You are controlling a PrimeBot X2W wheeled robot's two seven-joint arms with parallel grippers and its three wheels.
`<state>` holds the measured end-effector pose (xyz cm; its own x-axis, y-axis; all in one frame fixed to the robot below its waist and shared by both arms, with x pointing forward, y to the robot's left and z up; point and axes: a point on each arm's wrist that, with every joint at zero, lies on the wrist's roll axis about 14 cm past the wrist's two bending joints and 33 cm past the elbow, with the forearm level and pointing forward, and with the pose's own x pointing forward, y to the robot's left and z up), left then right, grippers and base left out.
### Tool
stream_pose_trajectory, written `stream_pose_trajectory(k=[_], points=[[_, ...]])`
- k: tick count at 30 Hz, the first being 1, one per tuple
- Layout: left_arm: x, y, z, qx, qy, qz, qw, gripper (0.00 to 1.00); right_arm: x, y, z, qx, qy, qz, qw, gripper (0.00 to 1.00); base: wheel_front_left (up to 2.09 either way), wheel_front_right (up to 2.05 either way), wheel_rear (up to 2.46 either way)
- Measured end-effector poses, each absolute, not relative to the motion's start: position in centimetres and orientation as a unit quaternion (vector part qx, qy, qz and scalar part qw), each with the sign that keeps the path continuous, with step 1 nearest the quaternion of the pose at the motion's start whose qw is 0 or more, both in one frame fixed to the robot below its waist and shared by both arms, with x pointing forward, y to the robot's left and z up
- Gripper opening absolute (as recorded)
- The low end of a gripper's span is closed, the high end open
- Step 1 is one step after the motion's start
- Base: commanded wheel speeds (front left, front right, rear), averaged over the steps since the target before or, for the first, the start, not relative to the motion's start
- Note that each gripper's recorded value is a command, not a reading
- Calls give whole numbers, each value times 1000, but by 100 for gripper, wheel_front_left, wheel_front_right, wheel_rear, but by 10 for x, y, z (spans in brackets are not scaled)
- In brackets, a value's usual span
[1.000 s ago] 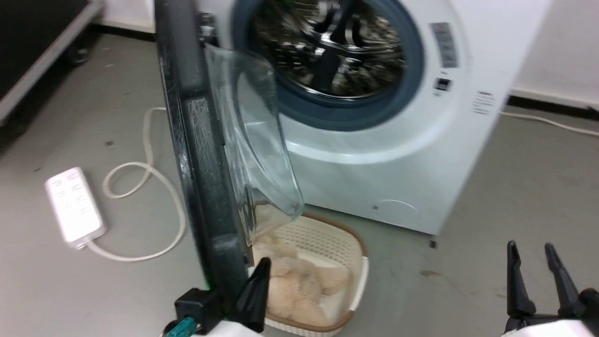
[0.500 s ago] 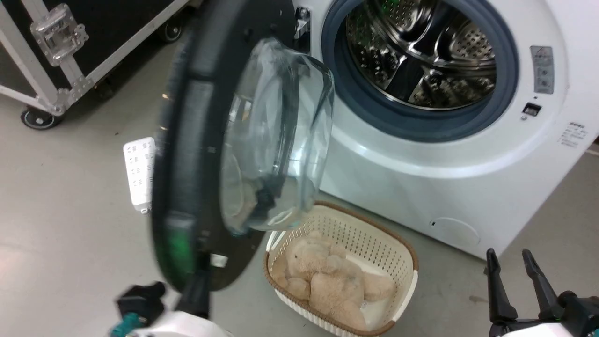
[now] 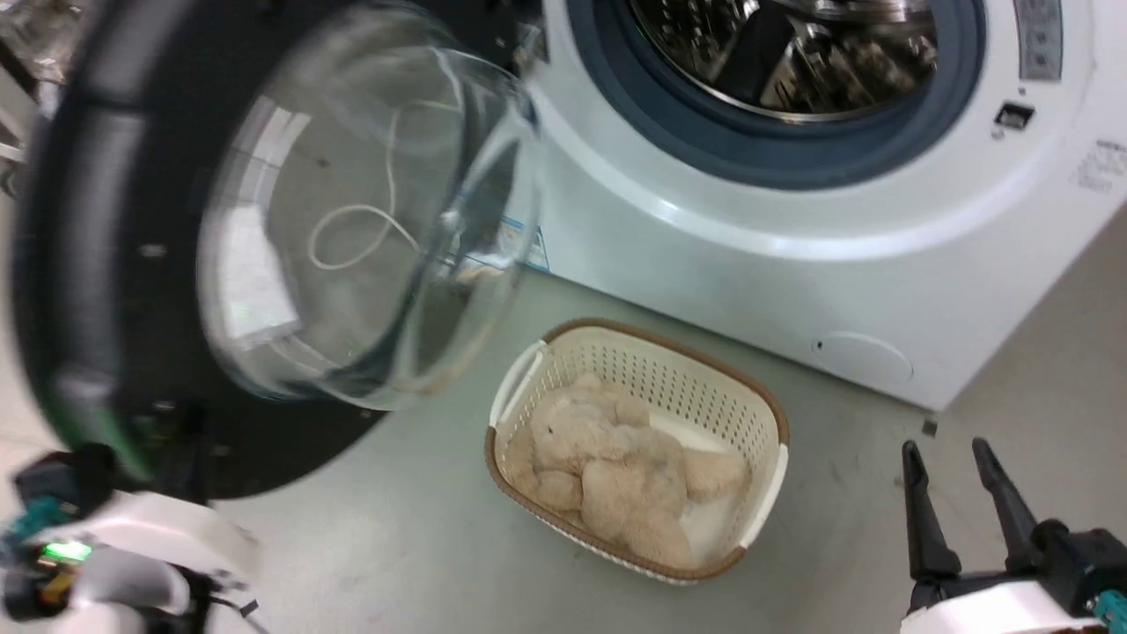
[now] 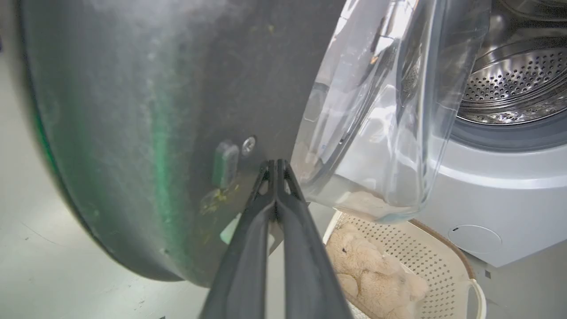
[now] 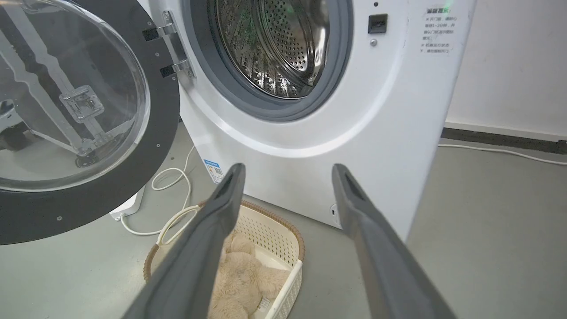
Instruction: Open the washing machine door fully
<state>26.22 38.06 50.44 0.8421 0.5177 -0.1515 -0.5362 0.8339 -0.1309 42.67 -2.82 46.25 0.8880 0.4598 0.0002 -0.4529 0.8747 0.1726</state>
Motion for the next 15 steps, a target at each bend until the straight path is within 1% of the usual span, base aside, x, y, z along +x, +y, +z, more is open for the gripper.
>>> stream_pose_trajectory(k=[6,7,12,15], points=[[262,434,505,-33,91,315,944,0,437,-39,455,82,22,218,972,100,0,0,0],[260,455,505,-23,101,336,936,0,439,-44,449,81,28,211,974,100,0,0,0],[262,479,509,-12,96,360,928,0,440,-50,442,78,36,203,975,100,0,0,0],[265,482,511,-8,87,357,930,0,440,-52,442,78,35,200,976,100,0,0,0]])
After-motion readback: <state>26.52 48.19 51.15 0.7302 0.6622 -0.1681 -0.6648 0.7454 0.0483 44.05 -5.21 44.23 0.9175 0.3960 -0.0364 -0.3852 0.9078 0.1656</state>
